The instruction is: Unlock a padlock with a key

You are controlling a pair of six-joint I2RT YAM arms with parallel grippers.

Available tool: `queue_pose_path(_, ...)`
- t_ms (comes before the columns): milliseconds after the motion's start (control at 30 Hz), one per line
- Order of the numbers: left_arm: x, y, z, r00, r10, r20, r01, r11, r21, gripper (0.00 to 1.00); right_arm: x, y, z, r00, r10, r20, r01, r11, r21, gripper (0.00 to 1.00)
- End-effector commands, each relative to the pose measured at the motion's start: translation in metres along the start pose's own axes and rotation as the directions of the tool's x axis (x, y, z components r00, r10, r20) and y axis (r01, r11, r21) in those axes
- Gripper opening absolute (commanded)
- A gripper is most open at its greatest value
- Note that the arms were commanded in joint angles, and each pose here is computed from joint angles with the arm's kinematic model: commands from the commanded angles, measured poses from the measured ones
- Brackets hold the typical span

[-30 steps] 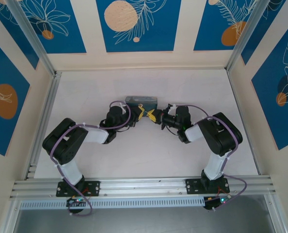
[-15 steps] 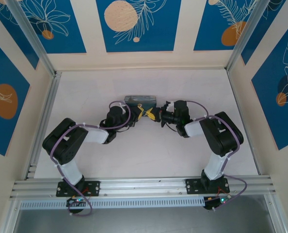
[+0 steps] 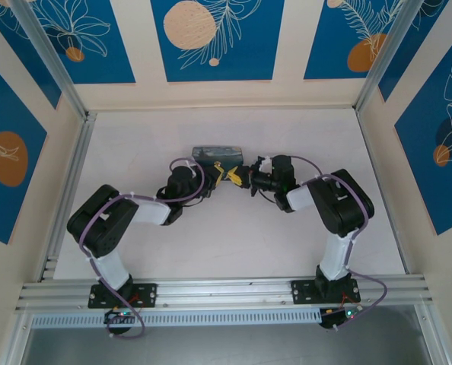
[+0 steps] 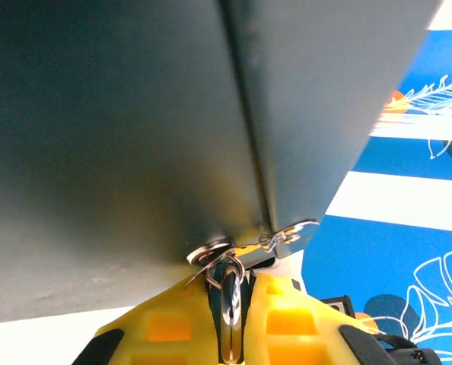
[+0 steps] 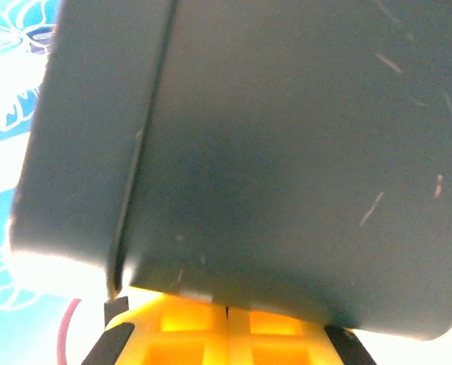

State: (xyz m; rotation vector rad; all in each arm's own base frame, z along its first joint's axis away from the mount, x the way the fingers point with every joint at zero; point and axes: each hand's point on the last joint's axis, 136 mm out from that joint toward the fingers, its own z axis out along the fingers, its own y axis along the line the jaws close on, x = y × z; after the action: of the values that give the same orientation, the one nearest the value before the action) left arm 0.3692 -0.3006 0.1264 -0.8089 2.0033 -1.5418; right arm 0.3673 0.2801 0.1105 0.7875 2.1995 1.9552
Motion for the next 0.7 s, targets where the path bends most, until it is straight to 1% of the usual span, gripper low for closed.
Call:
queue_pose_path(0,0.078,-0.039,-0.002,0.954,0.065,-0.292,-0.021,0.988,0.151,0.0,-0.001,0.039,0.012,0.999,-0.035,0.001,0.035,0.986,-0.163,0.0)
queue_pose_path(133,0.079,-0.053,-0.003,0.956,0.05,-0.289,0.009,0.98,0.201,0.0,0.001,0.038,0.013,0.998,-0.063,-0.004,0.062,0.989,-0.136,0.0)
queue_pose_path(333,0.08,-0.059,-0.006,0.955,0.073,-0.288,-0.012,0.978,0.209,0.0,-0.012,0.027,0.004,0.999,0.002,0.034,0.003,0.989,-0.148,0.0)
queue_pose_path(433,0.084,-0.06,-0.004,0.952,0.076,-0.296,-0.013,0.978,0.208,0.0,-0.009,0.03,0.014,0.999,0.026,0.021,-0.022,0.986,-0.167,0.0)
queue_pose_path(500,0.09,-0.06,0.0,0.948,0.077,-0.308,-0.011,0.978,0.209,0.0,0.003,0.044,0.027,1.0,-0.009,-0.023,0.005,0.982,-0.191,0.0)
queue_pose_path(567,0.096,-0.059,0.003,0.945,0.071,-0.32,-0.003,0.978,0.21,0.0,0.011,0.051,0.036,0.998,-0.047,-0.048,0.038,0.982,-0.184,0.0)
queue_pose_path(667,0.101,-0.058,0.004,0.942,0.063,-0.329,0.008,0.978,0.211,0.0,0.007,0.043,0.03,0.998,-0.055,-0.028,0.05,0.989,-0.14,0.0)
